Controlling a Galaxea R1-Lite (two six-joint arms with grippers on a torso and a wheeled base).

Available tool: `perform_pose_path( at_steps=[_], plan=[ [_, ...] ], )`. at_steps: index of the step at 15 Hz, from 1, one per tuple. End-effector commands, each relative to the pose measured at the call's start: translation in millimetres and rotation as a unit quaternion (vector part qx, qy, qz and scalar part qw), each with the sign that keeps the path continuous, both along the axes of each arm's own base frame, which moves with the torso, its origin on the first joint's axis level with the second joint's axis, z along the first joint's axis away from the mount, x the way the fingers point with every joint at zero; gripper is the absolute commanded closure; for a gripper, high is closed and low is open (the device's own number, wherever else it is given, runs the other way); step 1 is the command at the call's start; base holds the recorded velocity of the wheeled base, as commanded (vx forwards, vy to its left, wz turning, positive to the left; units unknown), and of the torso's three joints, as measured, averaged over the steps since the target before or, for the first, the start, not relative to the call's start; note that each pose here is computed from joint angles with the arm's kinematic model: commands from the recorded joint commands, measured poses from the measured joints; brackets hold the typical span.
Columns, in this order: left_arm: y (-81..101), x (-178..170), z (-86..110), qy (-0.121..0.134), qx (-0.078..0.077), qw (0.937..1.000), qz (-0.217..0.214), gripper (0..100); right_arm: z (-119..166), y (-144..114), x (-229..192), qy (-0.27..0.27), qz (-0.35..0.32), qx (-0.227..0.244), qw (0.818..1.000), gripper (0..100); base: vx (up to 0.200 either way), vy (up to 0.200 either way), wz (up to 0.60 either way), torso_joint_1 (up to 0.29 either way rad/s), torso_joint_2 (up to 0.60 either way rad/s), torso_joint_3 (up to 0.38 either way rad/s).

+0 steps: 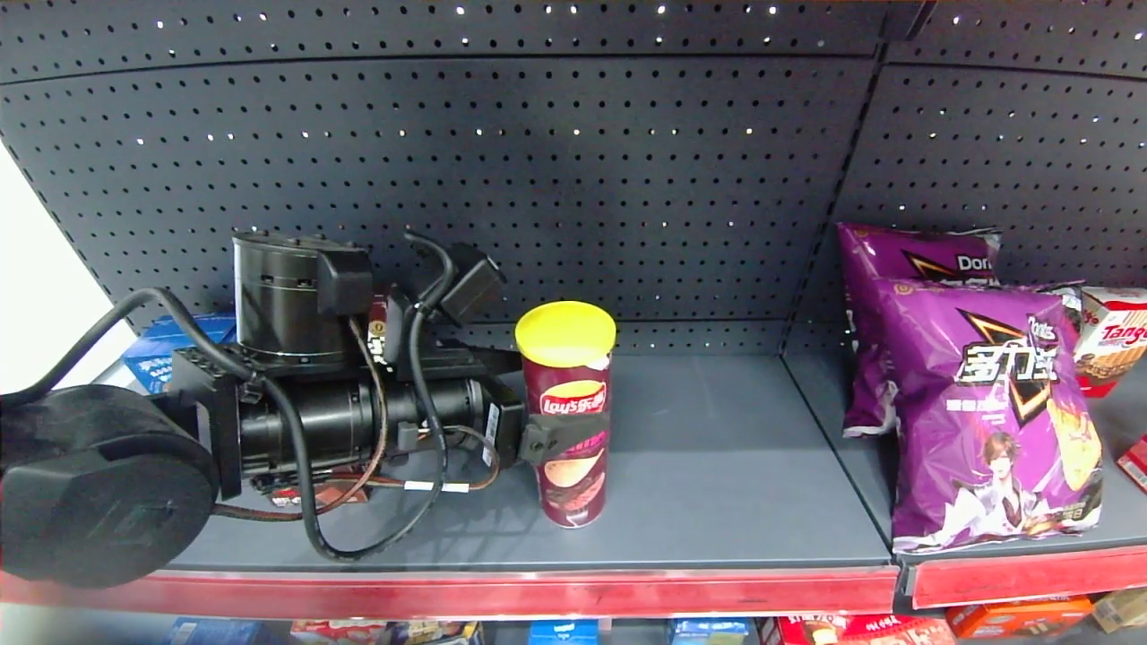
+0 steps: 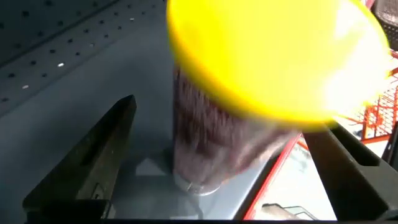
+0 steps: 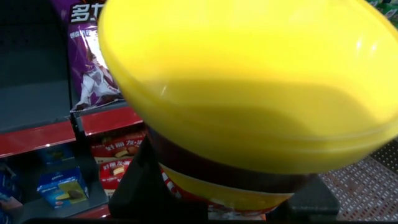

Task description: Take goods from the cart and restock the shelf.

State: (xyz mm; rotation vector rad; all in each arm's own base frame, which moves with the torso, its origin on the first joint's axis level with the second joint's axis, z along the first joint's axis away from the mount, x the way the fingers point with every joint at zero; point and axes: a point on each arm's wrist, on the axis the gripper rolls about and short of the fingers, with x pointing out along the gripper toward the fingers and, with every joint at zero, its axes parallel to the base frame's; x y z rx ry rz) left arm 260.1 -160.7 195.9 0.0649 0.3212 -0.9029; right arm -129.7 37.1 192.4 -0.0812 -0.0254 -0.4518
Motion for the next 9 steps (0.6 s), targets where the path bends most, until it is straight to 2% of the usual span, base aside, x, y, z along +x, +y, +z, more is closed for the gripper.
perform_pose_path(
  at_steps=[1,5,9],
  plan=[
    [-5.5,2.8,-5.0,0.006,0.004,1.0000,-0.005,0,-0.3,-0.2,0.2,0.001,0.000,0.000,1.000,100,0.000,0.000,0.00,0.000,0.00,0.000],
    [-14.8,1.6,-5.6,0.008,0.003,0.9998,-0.017,0,-1.1,-0.2,1.0,0.003,0.000,0.001,1.000,100,0.000,0.000,0.00,0.000,0.00,0.000],
    [-8.2,4.7,-4.5,0.007,0.002,1.0000,-0.005,0,-0.8,-0.3,0.7,0.002,0.000,0.000,1.000,100,0.000,0.000,0.00,0.000,0.00,0.000]
  ],
)
